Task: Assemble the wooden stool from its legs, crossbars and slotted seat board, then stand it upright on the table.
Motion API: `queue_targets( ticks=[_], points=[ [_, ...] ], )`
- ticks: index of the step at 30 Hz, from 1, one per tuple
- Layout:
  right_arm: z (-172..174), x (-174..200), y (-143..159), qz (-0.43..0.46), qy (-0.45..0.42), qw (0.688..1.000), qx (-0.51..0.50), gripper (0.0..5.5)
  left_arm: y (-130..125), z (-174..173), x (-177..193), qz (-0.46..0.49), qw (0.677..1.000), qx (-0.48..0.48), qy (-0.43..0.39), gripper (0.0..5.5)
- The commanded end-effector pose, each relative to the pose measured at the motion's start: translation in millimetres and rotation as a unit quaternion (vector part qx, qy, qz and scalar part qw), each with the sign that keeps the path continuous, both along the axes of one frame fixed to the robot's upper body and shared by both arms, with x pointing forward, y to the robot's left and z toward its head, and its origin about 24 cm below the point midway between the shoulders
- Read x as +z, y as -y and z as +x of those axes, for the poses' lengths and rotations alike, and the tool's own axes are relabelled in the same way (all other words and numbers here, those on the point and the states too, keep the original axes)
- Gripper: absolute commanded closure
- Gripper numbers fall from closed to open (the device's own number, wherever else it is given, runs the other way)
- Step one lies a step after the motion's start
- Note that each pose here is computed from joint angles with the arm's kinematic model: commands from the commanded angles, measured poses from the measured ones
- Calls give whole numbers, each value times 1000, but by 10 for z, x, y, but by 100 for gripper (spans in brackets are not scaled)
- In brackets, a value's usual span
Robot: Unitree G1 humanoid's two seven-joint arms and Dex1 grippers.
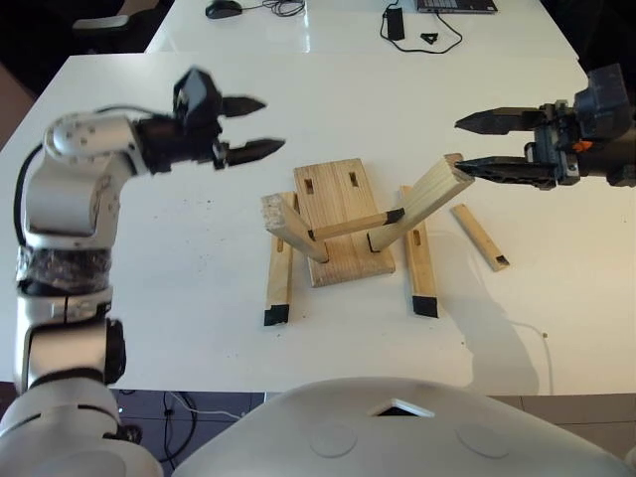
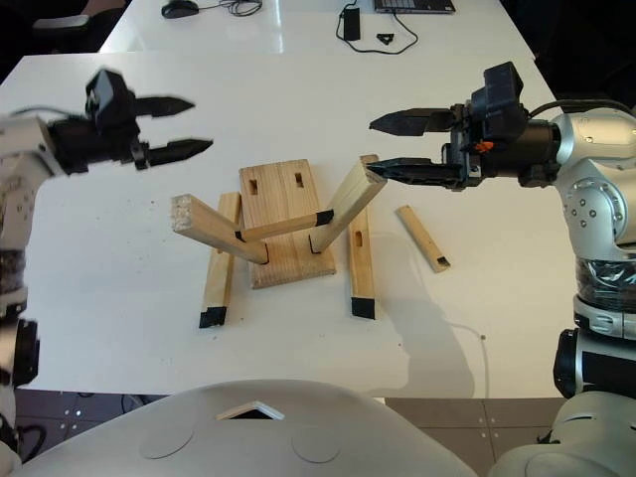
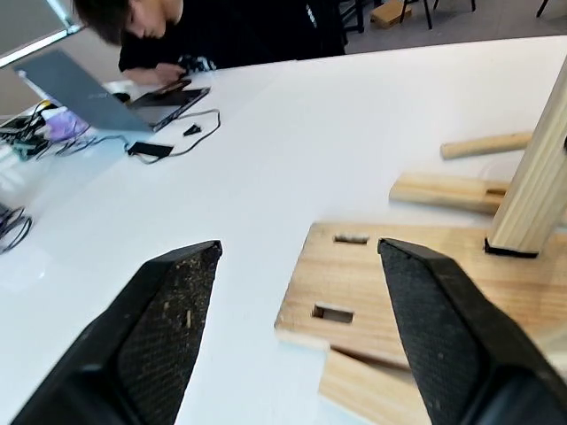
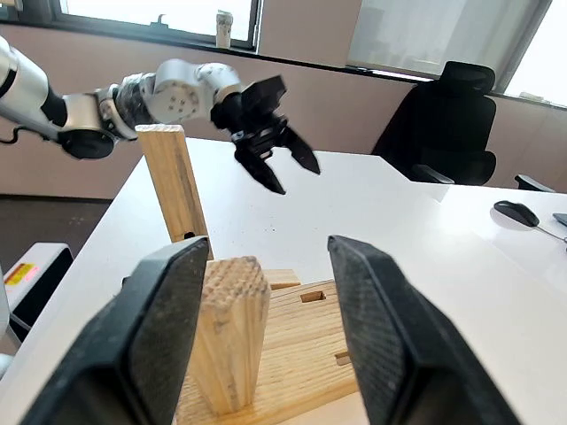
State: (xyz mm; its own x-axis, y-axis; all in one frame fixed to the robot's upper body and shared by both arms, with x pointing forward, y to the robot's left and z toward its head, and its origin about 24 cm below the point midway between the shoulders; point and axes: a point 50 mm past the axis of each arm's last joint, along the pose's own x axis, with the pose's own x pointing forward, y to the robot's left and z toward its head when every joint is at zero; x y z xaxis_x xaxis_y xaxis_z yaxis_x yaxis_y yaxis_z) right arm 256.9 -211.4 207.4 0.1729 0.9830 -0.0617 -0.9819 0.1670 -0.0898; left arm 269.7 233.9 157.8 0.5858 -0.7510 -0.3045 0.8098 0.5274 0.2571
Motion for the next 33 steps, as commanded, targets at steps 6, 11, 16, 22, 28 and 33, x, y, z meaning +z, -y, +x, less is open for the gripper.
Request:
queue_targets(
  ticks=[6,11,16,22,28,33],
  points=[
    [-22,111,349,42,-39,996,-71,303,-267,-499,-84,43,999,6,-14,222],
    [53,-127,395,-31,-52,994,-86,303,-127,-653,-69,45,996,-67,-33,222],
    [15,-260,223,-74,-56,995,-31,378,27,-727,-107,22,994,-92,-49,267],
    [-18,-206,146,-76,-54,996,4,403,171,-895,-176,14,988,-131,-82,286],
    [-20,-206,89,-74,-53,996,15,403,307,-946,-181,8,983,-161,-88,286],
    [-2,-216,20,-82,-40,995,26,403,411,-849,-182,15,981,-175,-81,286]
  ],
)
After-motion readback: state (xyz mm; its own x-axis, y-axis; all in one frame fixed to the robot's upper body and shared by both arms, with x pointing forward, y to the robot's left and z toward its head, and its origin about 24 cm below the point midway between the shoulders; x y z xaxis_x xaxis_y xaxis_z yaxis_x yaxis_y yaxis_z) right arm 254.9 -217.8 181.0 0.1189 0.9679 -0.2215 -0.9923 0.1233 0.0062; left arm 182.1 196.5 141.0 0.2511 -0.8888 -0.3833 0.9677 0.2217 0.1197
